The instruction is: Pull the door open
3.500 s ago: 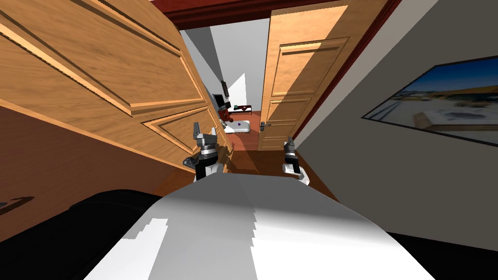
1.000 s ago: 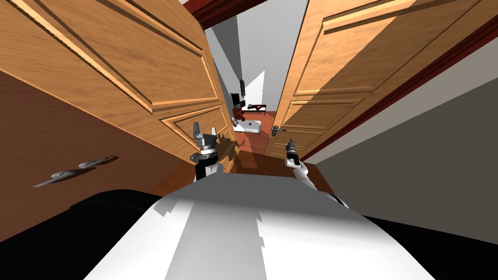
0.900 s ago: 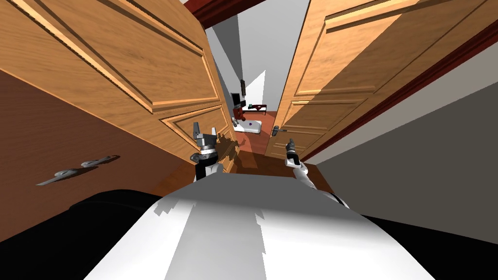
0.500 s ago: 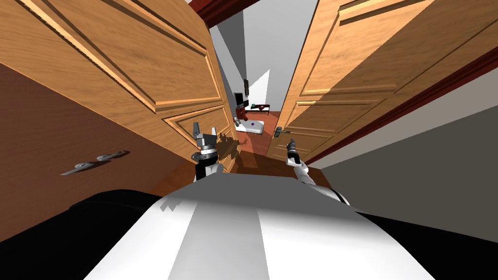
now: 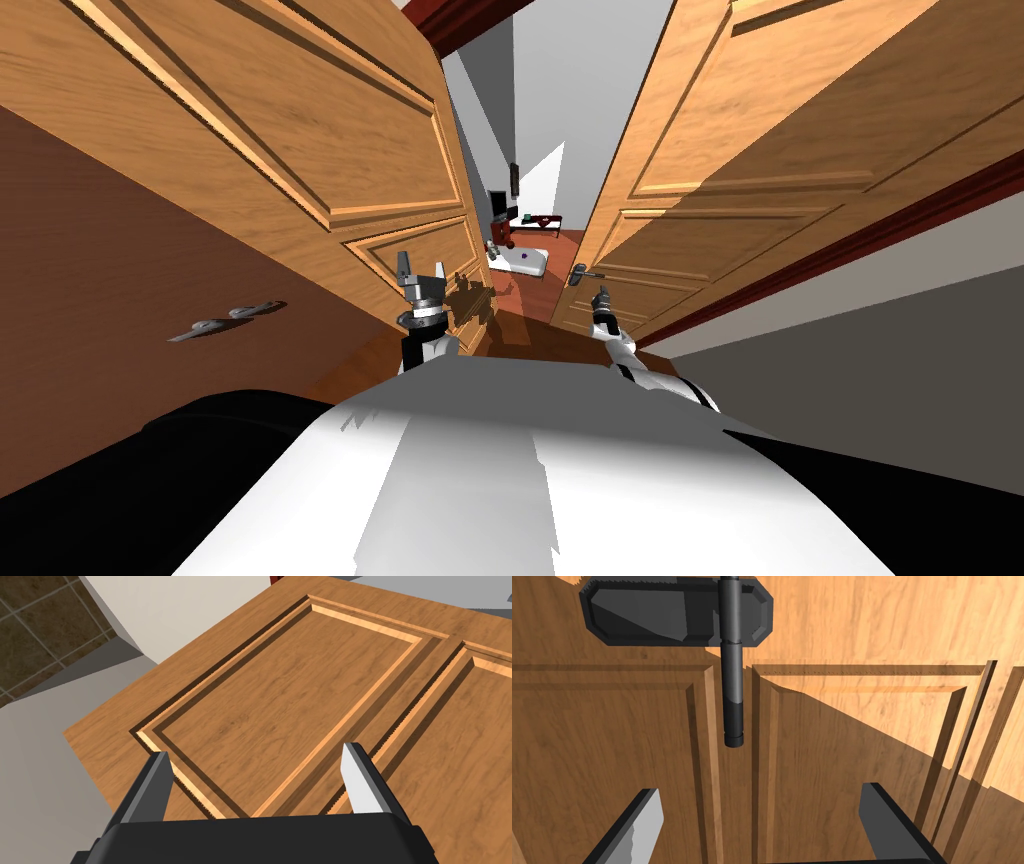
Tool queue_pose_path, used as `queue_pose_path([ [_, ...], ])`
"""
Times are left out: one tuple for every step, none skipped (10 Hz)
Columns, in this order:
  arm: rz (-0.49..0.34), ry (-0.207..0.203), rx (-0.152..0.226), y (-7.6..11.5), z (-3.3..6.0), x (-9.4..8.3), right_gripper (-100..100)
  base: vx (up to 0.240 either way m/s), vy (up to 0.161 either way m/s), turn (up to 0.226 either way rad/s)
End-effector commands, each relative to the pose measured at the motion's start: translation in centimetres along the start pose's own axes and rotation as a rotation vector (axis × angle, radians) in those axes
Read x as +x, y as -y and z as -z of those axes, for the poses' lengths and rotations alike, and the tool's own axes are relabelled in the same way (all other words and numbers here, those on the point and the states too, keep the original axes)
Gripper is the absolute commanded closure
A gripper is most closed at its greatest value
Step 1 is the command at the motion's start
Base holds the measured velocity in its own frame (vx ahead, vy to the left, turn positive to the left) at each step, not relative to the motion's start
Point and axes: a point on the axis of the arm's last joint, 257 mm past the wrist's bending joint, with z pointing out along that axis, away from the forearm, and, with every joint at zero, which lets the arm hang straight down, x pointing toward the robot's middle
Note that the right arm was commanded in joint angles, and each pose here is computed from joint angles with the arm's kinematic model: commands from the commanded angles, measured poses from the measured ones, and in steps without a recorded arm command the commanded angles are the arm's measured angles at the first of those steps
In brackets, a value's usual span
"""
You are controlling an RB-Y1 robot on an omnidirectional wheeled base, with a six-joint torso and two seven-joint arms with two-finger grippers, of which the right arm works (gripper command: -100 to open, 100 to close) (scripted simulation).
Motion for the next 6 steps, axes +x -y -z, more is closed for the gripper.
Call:
queue_pose_path([
  [-0.007, 0.017, 0.019, 0.5, -0.33, -0.7, -100, 0.069, -0.04, 0.165],
  [-0.011, 0.026, 0.027, 0.7, -0.58, -1.1, -100, 0.069, -0.041, 0.171],
  [-0.011, 0.026, 0.028, 0.7, -0.56, -1.1, -100, 0.041, -0.035, 0.027],
  [-0.011, 0.026, 0.028, 0.7, -0.56, -1.1, -100, 0.012, -0.012, -0.032],
  [-0.015, 0.035, 0.036, 0.9, -0.75, -1.5, -100, 0.014, -0.009, 0.095],
  [-0.018, 0.042, 0.042, 1.0, -0.89, -1.8, -100, 0.031, -0.026, 0.132],
])
